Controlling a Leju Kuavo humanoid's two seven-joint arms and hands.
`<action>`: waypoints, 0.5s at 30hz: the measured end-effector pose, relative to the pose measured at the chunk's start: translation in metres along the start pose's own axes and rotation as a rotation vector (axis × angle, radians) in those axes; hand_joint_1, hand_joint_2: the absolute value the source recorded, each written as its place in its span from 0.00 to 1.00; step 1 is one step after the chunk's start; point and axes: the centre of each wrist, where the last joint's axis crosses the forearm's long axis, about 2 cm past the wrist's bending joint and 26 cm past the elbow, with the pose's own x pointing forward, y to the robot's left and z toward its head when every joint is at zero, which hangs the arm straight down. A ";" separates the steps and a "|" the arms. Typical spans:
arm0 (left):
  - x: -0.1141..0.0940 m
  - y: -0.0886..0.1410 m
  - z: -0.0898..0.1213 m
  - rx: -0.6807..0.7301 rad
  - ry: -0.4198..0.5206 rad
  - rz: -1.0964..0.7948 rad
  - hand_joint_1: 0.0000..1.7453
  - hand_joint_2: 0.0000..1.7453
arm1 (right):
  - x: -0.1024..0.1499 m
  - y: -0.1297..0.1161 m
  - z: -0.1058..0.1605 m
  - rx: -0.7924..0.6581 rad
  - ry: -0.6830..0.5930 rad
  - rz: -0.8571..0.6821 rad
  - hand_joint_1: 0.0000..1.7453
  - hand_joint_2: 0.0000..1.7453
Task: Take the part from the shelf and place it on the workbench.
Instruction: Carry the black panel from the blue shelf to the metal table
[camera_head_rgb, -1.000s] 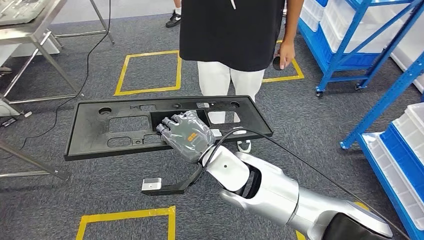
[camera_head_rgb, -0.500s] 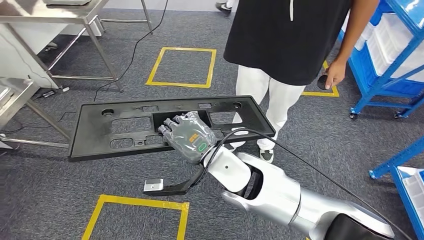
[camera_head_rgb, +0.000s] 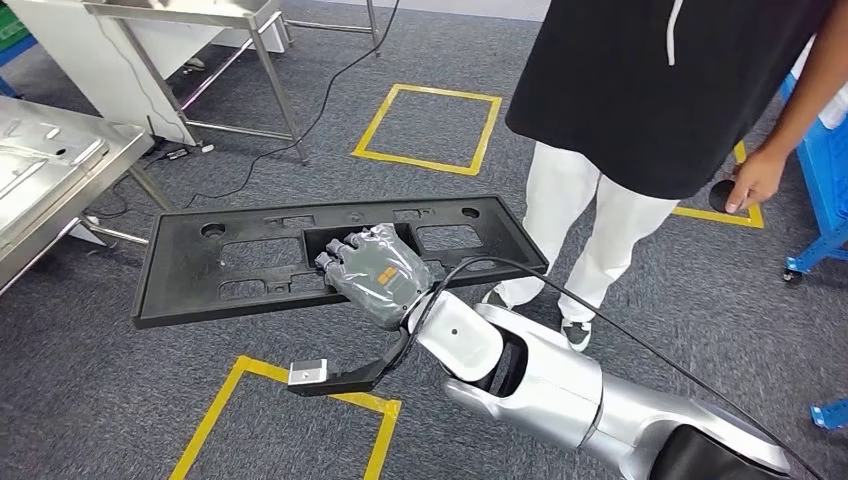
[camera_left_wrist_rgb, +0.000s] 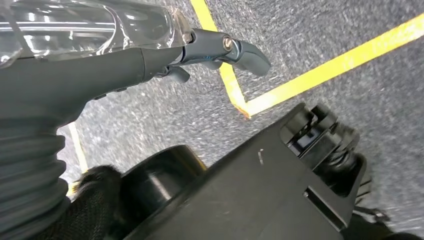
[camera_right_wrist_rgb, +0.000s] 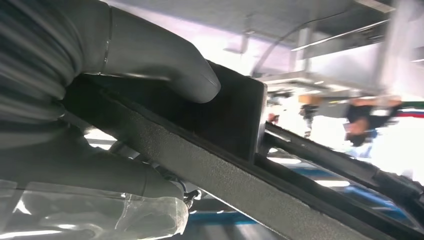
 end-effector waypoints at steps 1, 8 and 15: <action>0.001 0.000 0.000 0.000 -0.002 0.000 0.00 1.00 | 0.000 0.000 0.000 0.003 -0.002 -0.007 1.00 1.00; -0.006 -0.002 0.000 -0.006 0.015 -0.009 0.00 1.00 | 0.000 0.001 0.001 0.021 -0.003 -0.065 1.00 1.00; -0.005 -0.002 0.000 -0.007 0.013 -0.018 0.00 1.00 | -0.002 0.002 0.003 0.051 0.011 -0.172 1.00 1.00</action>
